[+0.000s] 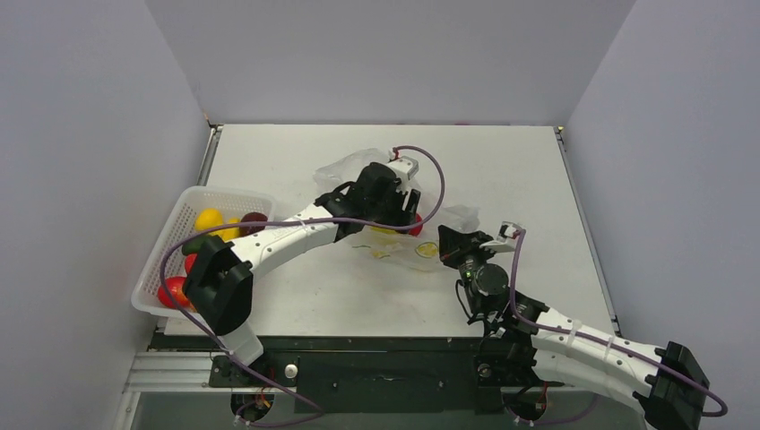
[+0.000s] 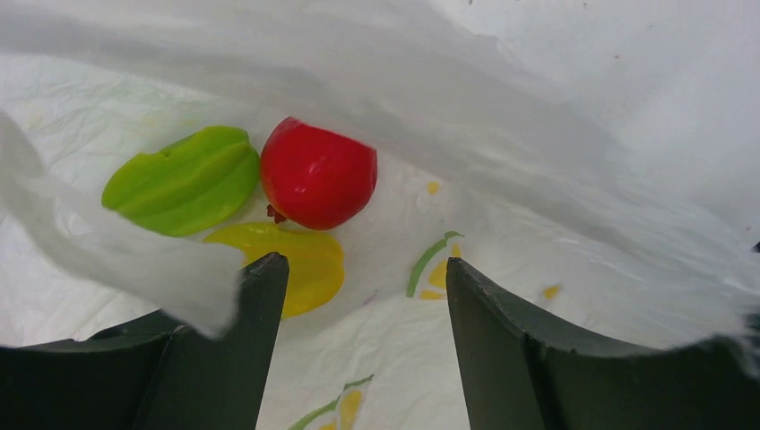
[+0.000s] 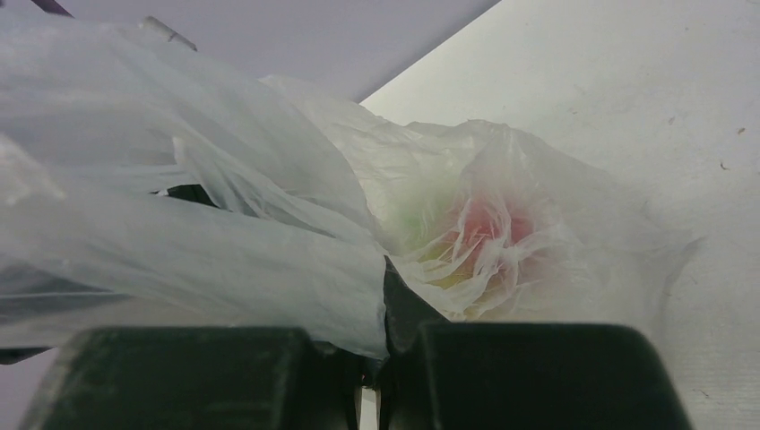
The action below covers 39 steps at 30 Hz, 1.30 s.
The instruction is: Take the fake fruits out of the plastic bag
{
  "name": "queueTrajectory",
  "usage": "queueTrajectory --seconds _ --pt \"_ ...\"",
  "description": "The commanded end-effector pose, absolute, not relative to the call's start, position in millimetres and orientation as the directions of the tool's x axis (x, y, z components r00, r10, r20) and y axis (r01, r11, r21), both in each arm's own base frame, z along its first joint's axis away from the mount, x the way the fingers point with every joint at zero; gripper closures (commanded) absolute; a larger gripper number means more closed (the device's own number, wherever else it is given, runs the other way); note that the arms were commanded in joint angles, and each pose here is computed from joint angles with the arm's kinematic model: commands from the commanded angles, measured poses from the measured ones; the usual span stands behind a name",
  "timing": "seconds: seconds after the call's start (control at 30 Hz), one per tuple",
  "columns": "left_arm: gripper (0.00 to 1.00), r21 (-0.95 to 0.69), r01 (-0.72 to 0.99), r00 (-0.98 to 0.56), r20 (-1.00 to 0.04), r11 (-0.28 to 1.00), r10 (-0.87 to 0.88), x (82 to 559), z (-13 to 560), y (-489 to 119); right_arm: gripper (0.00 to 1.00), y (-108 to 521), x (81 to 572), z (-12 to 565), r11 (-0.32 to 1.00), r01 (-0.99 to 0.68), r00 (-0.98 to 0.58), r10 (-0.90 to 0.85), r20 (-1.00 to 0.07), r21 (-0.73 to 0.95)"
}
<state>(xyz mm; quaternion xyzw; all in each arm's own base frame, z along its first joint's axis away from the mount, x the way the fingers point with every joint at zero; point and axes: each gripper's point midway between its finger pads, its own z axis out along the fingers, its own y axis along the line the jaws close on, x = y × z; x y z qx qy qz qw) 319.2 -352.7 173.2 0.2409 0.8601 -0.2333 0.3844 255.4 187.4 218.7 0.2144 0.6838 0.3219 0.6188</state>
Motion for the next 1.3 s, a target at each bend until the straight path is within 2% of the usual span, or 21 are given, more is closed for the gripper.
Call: queueTrajectory --seconds 0.0,0.13,0.27,0.43,0.47,0.53,0.67,0.9,1.27 --pt "0.37 -0.228 0.528 -0.577 -0.804 0.818 0.147 343.3 175.1 -356.2 1.00 177.9 254.0 225.3 0.665 -0.116 -0.125 0.727 -0.675 0.738" --pt "0.36 -0.243 0.433 -0.645 -0.756 0.868 0.109 344.0 151.9 -349.0 1.00 167.4 255.2 227.6 0.682 -0.120 -0.123 0.711 -0.692 0.722" --pt "0.36 -0.260 0.376 -0.653 -0.756 0.889 0.055 344.0 141.2 -341.1 1.00 156.2 257.1 225.1 0.684 -0.103 -0.112 0.714 -0.691 0.722" --pt "0.36 -0.224 0.359 -0.651 -0.756 0.906 0.071 343.8 140.9 -332.8 1.00 153.9 258.5 223.4 0.667 -0.096 -0.104 0.732 -0.673 0.739" --pt "0.34 -0.217 0.358 -0.650 -0.756 0.908 0.076 343.0 140.1 -331.4 1.00 154.7 259.0 222.9 0.670 -0.096 -0.107 0.728 -0.677 0.736" --pt "0.20 -0.210 0.368 -0.647 -0.758 0.906 0.087 341.1 137.4 -330.1 1.00 158.0 260.2 221.1 0.665 -0.097 -0.114 0.731 -0.672 0.740" --pt "0.09 -0.200 0.388 -0.657 -0.744 0.900 0.118 334.8 124.2 -327.9 1.00 165.3 262.4 216.0 0.674 -0.103 -0.138 0.719 -0.681 0.732" --pt "0.03 -0.145 0.406 -0.665 -0.724 0.902 0.183 325.9 94.1 -325.5 1.00 167.5 264.0 223.7 0.684 -0.109 -0.138 0.709 -0.692 0.722" --pt "0.03 -0.141 0.434 -0.695 -0.680 0.890 0.231 323.0 56.7 -344.3 1.00 169.2 264.0 218.9 0.683 -0.107 -0.148 0.708 -0.691 0.722"
